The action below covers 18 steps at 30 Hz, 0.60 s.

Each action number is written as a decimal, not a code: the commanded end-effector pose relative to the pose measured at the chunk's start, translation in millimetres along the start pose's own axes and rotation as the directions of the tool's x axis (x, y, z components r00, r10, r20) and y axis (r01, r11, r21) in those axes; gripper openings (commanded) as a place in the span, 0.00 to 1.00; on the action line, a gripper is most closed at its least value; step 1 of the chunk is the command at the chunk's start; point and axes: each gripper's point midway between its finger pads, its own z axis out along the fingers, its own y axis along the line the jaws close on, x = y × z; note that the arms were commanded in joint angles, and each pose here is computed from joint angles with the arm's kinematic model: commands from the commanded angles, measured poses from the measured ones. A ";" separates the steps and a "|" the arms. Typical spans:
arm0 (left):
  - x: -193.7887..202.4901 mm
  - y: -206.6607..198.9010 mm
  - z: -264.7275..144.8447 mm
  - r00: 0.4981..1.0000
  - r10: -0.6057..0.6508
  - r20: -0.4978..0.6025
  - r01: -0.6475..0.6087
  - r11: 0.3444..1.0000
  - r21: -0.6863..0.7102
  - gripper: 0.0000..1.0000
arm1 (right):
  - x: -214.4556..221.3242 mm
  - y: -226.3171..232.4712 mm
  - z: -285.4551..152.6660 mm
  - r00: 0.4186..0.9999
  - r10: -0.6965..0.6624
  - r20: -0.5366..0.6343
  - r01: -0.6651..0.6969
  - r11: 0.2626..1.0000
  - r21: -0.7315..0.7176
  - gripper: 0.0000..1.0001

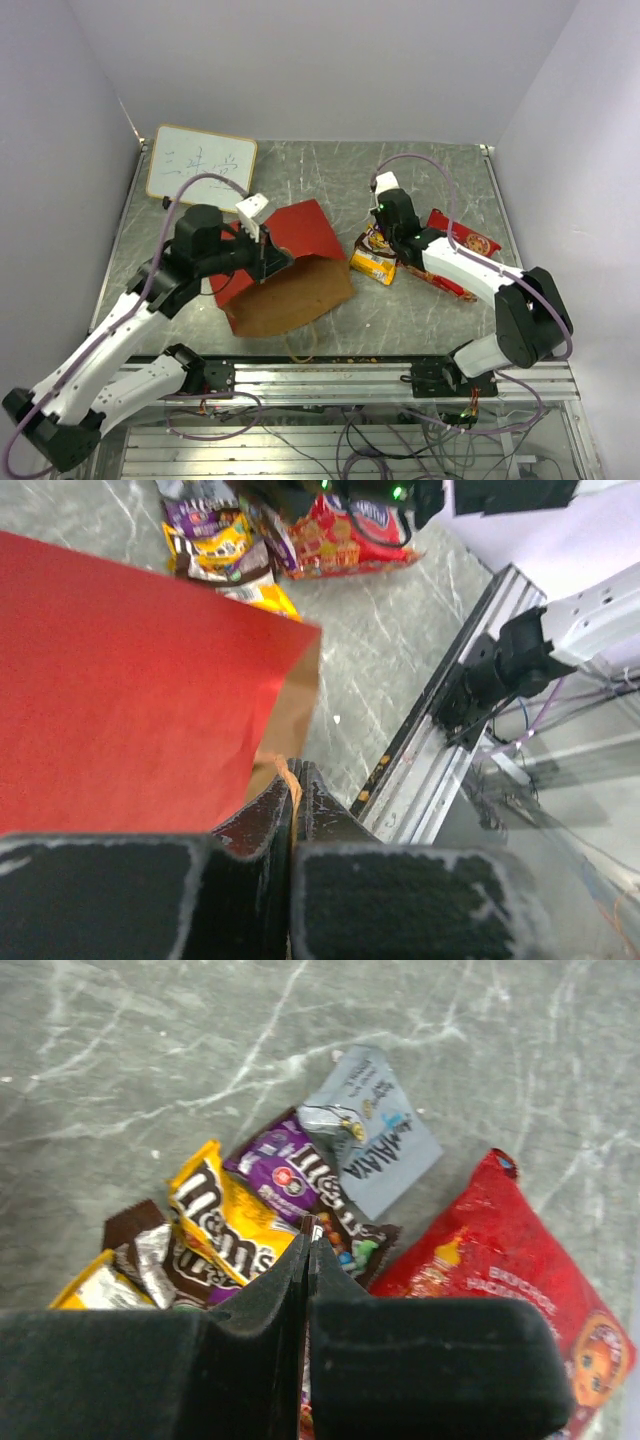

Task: Take the snacks out of the paper bag
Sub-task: Place the snack at the center of the board.

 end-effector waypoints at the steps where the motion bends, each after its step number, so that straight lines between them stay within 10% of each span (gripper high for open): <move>1: -8.6 0.3 -25.1 0.995 -0.066 0.073 0.073 0.993 -0.093 0.07 | -6.5 27.8 11.2 0.994 0.111 0.003 -0.110 0.989 -0.103 0.00; 6: -28.8 27.6 -43.9 0.974 -0.075 0.213 0.133 0.952 -0.276 0.07 | 2.1 45.5 20.8 0.993 0.109 -0.040 -0.113 0.985 -0.132 0.00; 18: -31.8 32.2 -14.0 0.988 -0.069 0.141 0.102 0.964 -0.245 0.07 | 15.2 68.1 24.8 0.987 0.129 -0.091 -0.145 0.970 -0.195 0.01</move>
